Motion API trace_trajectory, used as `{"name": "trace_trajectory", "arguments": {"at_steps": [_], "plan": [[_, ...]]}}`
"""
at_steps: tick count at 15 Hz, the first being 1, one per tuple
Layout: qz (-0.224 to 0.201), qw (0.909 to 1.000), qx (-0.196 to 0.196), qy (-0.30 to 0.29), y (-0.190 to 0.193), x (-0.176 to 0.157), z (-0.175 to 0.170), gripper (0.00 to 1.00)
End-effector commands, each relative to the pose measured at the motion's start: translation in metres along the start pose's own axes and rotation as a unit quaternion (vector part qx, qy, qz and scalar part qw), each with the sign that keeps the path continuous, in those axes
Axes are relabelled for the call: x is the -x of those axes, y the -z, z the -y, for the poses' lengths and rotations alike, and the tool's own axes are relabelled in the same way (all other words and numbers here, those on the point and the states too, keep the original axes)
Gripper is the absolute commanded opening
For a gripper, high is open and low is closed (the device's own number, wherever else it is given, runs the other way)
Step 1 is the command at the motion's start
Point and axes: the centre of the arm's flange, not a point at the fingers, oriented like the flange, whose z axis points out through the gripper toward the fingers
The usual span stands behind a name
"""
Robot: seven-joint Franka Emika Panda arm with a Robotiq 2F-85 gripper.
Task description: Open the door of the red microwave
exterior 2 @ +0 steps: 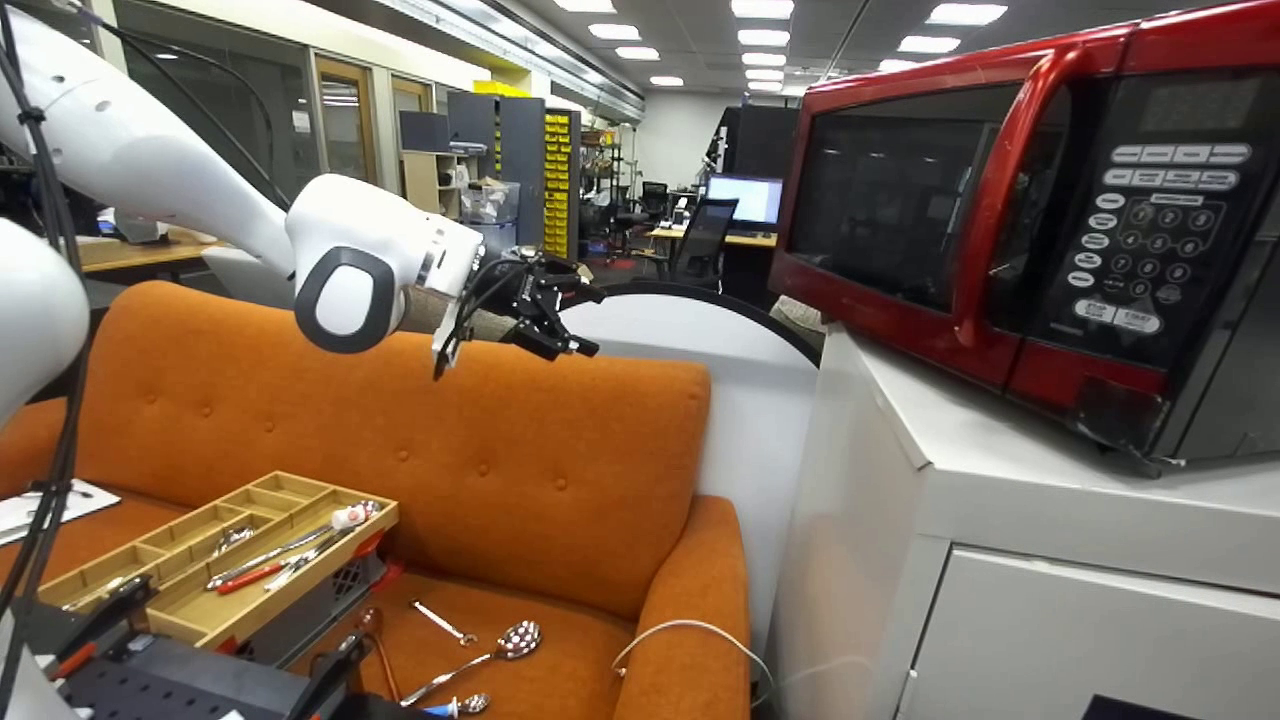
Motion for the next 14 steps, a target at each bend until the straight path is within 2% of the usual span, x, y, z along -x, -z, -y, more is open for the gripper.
{"name": "trace_trajectory", "arguments": {"at_steps": [1,6,11,14], "plan": [[-0.035,0.9993,0.013,0.001,0.005,-0.023,-0.007,1.0],[-0.123,0.9902,0.047,-0.047,0.014,-0.087,-0.033,1.0],[-0.206,0.971,0.067,-0.101,0.026,-0.124,-0.058,1.0],[-0.256,0.953,0.079,-0.141,0.033,-0.141,-0.071,1.0]]}}
